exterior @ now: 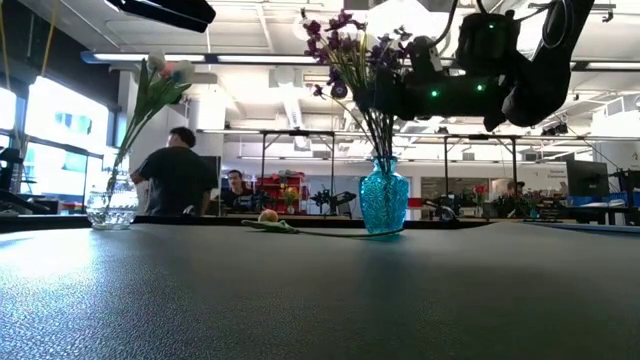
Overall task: Sort flowers into vase by color
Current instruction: Put the pink flower into the transparent vase
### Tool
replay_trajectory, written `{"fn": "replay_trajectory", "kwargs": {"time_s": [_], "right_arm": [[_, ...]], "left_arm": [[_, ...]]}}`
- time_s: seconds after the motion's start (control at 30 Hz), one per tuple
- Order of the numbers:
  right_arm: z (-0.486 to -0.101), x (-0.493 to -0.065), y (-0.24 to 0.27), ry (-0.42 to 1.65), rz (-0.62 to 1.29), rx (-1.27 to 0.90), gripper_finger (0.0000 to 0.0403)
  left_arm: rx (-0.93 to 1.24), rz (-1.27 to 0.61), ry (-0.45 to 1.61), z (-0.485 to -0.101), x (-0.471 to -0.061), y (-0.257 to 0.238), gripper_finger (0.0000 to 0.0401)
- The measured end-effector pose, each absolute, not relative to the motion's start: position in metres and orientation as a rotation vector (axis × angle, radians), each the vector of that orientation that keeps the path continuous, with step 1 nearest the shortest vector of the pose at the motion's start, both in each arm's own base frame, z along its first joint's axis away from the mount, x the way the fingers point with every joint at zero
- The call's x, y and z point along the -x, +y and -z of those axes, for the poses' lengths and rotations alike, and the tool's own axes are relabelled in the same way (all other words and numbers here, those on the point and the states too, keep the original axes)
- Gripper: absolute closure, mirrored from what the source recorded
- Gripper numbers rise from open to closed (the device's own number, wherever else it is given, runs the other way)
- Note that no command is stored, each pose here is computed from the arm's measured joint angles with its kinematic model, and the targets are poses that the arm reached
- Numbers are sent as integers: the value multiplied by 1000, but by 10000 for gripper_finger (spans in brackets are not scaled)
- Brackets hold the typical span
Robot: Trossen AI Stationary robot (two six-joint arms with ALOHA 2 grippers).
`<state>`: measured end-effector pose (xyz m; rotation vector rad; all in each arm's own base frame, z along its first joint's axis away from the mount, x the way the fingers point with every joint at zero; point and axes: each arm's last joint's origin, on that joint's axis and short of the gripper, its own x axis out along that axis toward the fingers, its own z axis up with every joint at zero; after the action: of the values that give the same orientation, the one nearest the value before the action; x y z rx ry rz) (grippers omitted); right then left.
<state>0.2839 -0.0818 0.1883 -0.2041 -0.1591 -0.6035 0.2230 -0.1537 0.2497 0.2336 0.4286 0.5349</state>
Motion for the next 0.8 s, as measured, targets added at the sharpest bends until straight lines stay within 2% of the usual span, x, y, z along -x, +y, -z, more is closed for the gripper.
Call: {"fn": "replay_trajectory", "kwargs": {"time_s": [0.13, 0.3, 0.63, 0.8], "right_arm": [[-190, -283, -77, -106, 583, 197, 244], [-198, -278, -71, -16, 610, 171, 216], [-220, -257, -45, 139, 674, 193, 208], [-231, -244, -25, 173, 629, 166, 208]], "left_arm": [[-232, -535, 428, -250, -223, -154, 117], [-223, -533, 421, -250, -224, -154, 117], [-224, -527, 416, -251, -225, -155, 117], [-232, -480, 468, -250, -227, -153, 117]]}}
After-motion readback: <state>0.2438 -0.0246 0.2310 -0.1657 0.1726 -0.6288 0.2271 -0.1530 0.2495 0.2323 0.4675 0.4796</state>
